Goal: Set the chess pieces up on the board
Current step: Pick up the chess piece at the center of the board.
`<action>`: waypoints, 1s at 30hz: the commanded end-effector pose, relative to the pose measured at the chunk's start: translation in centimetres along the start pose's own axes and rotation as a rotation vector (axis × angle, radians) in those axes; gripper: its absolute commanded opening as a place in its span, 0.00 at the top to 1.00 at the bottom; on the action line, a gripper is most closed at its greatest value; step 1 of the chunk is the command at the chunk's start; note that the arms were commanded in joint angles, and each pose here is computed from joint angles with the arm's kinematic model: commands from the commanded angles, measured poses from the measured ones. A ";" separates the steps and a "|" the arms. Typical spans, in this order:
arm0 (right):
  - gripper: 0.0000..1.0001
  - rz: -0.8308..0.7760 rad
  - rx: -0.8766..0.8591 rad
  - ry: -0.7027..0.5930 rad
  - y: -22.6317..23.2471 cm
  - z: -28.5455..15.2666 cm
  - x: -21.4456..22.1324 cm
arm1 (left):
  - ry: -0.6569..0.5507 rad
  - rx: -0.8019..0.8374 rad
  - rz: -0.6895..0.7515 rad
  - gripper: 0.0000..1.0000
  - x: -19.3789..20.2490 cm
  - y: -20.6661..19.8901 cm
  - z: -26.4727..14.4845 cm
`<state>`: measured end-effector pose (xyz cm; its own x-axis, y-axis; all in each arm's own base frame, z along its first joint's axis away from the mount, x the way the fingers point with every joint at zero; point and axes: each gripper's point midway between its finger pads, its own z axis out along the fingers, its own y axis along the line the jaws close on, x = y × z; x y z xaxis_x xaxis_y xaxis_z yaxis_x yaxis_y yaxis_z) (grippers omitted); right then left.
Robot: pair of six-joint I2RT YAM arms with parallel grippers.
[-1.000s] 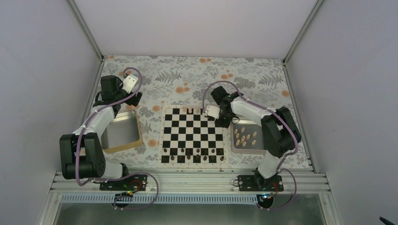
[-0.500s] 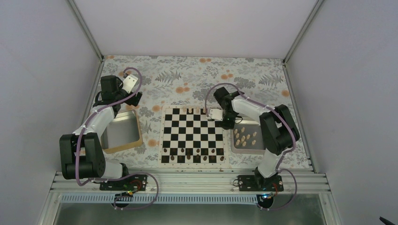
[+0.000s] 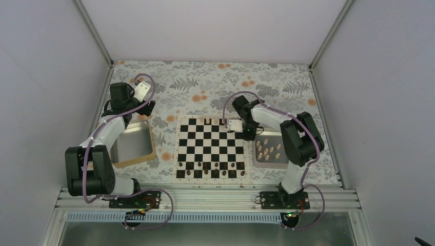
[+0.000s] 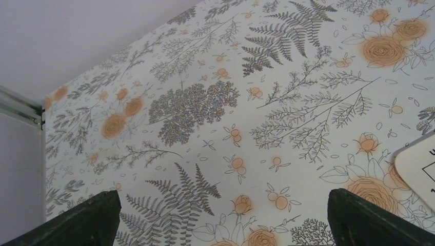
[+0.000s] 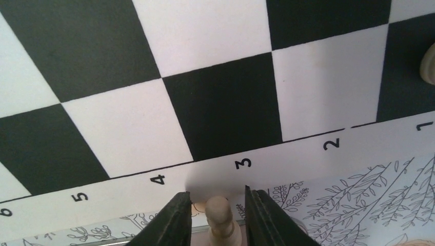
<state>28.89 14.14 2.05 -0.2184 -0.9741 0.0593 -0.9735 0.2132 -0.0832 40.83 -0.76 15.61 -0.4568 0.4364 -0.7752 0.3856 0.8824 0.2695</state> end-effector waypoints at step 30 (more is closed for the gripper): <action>0.87 0.207 0.166 -0.640 -3.6 -11.1 0.9 | -0.052 -0.012 0.004 0.00 -1.7 0.7 -0.7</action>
<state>31.37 12.92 12.11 -0.3121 -0.8470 -0.4303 -0.8855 0.4234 -0.1912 40.83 -0.77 15.61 -0.4568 0.4360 -0.7754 0.3857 0.8825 0.2690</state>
